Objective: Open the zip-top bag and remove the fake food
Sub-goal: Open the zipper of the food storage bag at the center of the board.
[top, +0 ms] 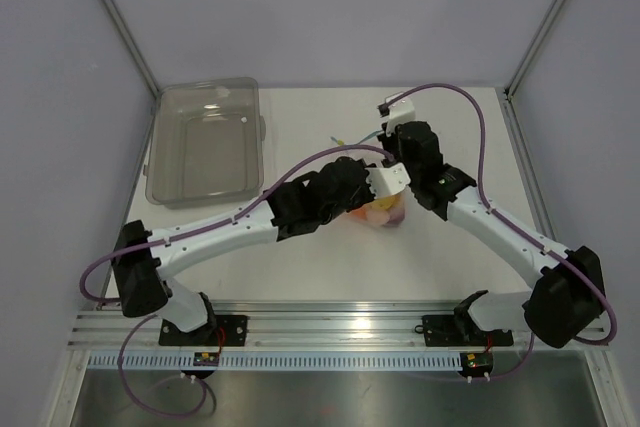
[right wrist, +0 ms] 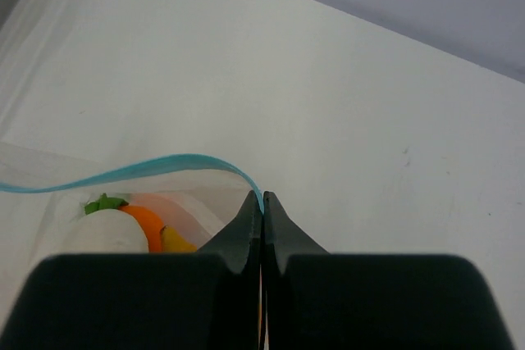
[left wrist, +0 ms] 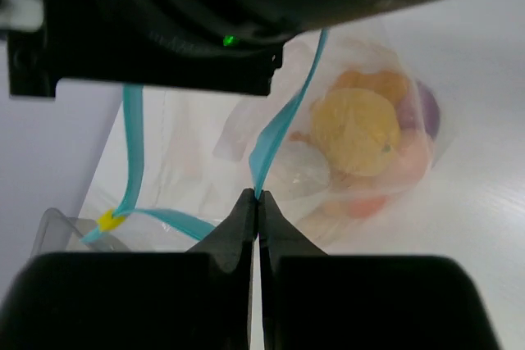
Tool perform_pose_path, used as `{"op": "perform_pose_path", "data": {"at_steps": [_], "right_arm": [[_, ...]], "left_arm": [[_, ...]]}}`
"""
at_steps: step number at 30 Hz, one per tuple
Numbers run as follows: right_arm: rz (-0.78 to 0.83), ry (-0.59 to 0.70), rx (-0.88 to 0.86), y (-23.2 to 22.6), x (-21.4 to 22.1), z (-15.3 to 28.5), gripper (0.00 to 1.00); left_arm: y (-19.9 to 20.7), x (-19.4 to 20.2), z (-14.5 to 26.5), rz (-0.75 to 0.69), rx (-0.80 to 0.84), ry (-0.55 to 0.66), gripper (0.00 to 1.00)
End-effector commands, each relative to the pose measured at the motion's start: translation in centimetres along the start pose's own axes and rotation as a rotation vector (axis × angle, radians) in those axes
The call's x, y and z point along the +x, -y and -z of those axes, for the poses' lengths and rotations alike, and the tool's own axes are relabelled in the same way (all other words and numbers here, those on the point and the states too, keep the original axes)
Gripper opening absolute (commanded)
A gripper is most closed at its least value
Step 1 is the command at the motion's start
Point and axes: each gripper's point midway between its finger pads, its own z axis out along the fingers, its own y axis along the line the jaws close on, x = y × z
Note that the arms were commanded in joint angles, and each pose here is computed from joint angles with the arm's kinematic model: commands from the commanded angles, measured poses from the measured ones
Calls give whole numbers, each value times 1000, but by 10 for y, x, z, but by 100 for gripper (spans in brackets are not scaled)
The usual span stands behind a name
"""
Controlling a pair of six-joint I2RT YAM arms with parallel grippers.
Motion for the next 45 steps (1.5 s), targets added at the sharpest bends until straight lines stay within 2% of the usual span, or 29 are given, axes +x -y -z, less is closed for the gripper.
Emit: {"op": "perform_pose_path", "data": {"at_steps": [1,6,11,13,16,18,25,26,28,30,32,37,39,42,45], "right_arm": [[-83,71,173,74,-24,0,0],[-137,70,293,105,-23,2,0],[-179,147,197,89,-32,6,0],[-181,136,183,82,-27,4,0],[-123,135,209,65,-31,4,0],[-69,147,203,51,-36,5,0],[-91,73,92,17,-12,-9,0],[-90,58,84,15,-7,-12,0],[-90,28,67,8,4,-19,0],[-102,9,54,2,11,-24,0],[-116,4,29,-4,14,-26,0],[-165,-4,-51,-21,18,-26,0],[-178,-11,-77,-27,19,-26,0],[-188,-24,-116,-37,24,-28,0],[-190,-60,-161,-55,35,-34,0]], "left_arm": [[-19,-38,-21,42,-21,138,0],[-25,-58,-50,85,-84,289,0],[-27,-41,-75,224,-141,396,0],[-19,-20,-84,265,-130,384,0],[-15,-1,-86,345,-109,400,0],[-21,-5,-75,376,-129,452,0],[-4,36,-84,393,-117,300,0],[-2,42,-85,409,-117,274,17],[0,46,-84,426,-115,267,40],[3,47,-78,441,-101,281,52],[-1,43,-67,457,-105,300,57],[-14,66,-46,525,-198,230,66],[-33,77,-29,623,-316,211,71],[-48,75,-2,709,-372,246,77],[-61,83,18,788,-440,230,83]]}}
